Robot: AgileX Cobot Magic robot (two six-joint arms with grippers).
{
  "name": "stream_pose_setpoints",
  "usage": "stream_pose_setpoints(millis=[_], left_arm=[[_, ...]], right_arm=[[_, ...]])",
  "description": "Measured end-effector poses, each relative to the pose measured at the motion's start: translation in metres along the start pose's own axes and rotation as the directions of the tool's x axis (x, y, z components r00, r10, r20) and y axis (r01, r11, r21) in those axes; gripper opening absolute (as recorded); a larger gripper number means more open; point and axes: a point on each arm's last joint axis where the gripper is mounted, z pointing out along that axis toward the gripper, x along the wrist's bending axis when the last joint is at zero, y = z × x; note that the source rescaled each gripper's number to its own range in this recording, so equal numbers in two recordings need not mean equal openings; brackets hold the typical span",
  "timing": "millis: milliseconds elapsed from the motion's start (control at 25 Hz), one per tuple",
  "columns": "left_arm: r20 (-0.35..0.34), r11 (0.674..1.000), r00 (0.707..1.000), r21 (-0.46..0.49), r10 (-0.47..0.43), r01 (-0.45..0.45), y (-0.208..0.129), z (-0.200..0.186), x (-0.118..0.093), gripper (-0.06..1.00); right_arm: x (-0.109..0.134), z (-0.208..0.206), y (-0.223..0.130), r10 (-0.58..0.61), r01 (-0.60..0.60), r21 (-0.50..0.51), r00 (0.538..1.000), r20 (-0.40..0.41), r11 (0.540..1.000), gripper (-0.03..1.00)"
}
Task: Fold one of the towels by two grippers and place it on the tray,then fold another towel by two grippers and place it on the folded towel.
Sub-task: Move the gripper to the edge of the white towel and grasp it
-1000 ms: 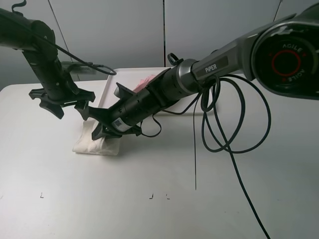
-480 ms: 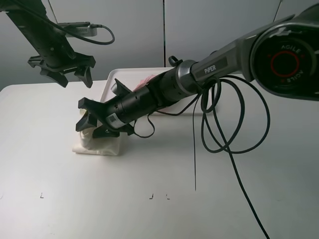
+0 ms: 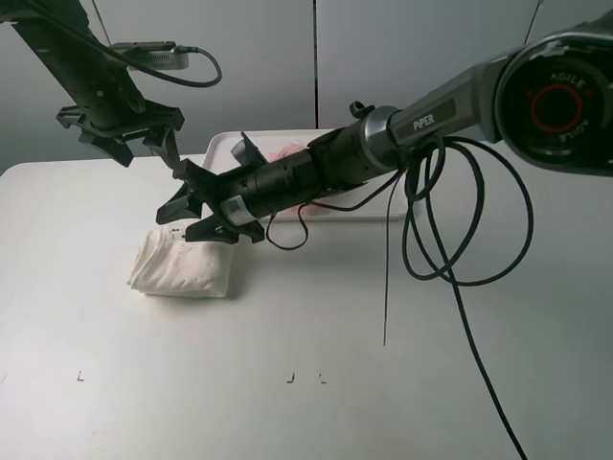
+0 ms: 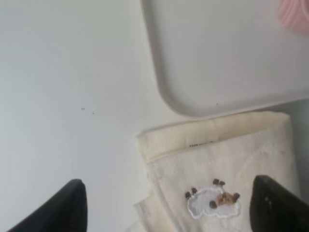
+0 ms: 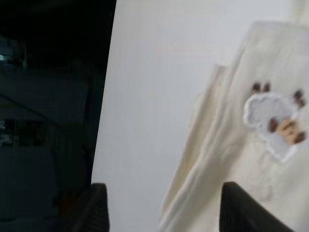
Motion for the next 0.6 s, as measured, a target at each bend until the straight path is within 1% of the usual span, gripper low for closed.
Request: stream_pose_setpoints(millis=[40,200,400,480,600], left_arm=[[0.000,1.000,1.000,0.000,0.000,0.000,0.000,0.000,0.000,0.88],[0.011,1.000,1.000,0.000,-0.008,0.008,0.000,0.000,-0.001,0.88],[0.016,1.000,1.000,0.000,-0.011,0.011,0.000,0.000,-0.001,0.88],[0.018,1.000,1.000,-0.002,-0.012,0.012,0.000,0.000,-0.002,0.88],[0.019,1.000,1.000,-0.009,-0.013,0.013,0.001,0.000,-0.002,0.88]], right_arm=[[-0.003,-0.004,0.003,0.011,-0.011,-0.003,1.000,0.007,1.000,0.57],[-0.017,-0.018,0.013,0.024,-0.024,-0.008,0.997,0.067,1.000,0.70],[-0.030,-0.023,0.011,-0.008,-0.001,0.041,0.980,0.197,0.999,0.72],[-0.033,-0.024,0.010,-0.011,-0.001,0.053,0.975,0.224,0.999,0.72],[-0.034,-0.024,0.009,-0.009,-0.005,0.059,0.972,0.236,0.998,0.72]])
